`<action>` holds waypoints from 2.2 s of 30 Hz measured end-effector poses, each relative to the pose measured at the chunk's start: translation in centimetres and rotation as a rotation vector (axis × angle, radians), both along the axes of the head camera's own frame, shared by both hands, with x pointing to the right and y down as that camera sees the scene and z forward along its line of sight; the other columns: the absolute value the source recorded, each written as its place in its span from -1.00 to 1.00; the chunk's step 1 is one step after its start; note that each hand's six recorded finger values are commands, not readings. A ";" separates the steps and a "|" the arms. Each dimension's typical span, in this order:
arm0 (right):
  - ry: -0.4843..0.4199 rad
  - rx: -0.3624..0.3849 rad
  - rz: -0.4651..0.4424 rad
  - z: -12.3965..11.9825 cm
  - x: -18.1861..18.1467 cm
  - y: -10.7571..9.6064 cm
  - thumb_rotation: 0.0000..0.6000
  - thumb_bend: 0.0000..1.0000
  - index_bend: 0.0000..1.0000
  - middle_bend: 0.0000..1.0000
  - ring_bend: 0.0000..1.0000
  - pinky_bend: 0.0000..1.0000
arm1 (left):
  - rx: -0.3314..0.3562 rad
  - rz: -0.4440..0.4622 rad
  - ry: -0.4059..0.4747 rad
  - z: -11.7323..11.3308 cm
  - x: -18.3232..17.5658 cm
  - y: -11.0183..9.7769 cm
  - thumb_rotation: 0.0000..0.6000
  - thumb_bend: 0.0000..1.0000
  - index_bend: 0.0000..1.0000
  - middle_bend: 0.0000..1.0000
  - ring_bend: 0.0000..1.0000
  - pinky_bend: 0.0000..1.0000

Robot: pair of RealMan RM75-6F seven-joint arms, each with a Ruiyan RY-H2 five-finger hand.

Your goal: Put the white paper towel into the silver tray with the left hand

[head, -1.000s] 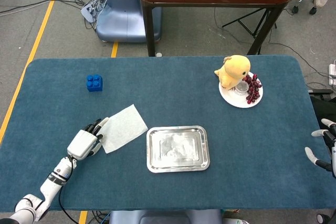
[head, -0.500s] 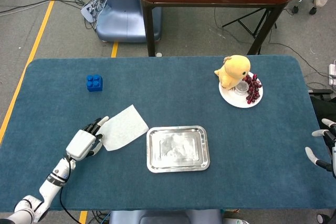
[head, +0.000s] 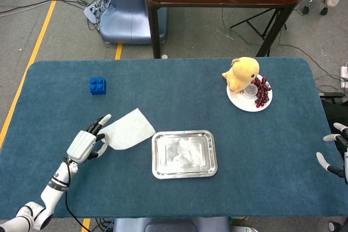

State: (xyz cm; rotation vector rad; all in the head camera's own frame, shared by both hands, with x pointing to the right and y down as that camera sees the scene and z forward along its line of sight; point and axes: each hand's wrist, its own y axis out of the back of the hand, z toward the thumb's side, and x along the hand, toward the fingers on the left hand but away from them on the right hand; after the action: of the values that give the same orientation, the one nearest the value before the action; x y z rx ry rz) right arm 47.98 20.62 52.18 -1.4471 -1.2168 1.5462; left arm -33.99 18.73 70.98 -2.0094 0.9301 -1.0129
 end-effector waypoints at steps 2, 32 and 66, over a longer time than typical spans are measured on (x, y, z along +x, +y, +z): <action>-0.001 0.000 0.000 0.0 0.0 0.0 1.00 -0.49 -0.18 -0.58 -0.76 -0.87 | 0.000 -0.011 0.008 -0.3 0.1 -0.1 1.00 0.10 0.34 -0.96 -1.00 -0.55; -0.002 0.001 0.003 0.0 0.1 0.0 1.00 -0.49 -0.18 -0.58 -0.76 -0.87 | 0.038 0.079 0.151 -4.1 3.7 2.2 1.00 0.15 0.36 -0.91 -1.00 -0.54; -0.006 0.000 0.009 -0.1 0.3 -0.1 1.00 -0.49 -0.18 -0.58 -0.76 -0.87 | 0.084 0.303 0.261 -7.2 9.3 4.0 1.00 0.14 0.37 -0.91 -1.00 -0.95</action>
State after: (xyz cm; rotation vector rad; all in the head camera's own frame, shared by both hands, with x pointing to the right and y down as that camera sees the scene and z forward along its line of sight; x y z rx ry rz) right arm 48.30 20.48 52.10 -1.4495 -1.2282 1.5486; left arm -24.73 22.71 63.76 -2.1622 0.7537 -0.5478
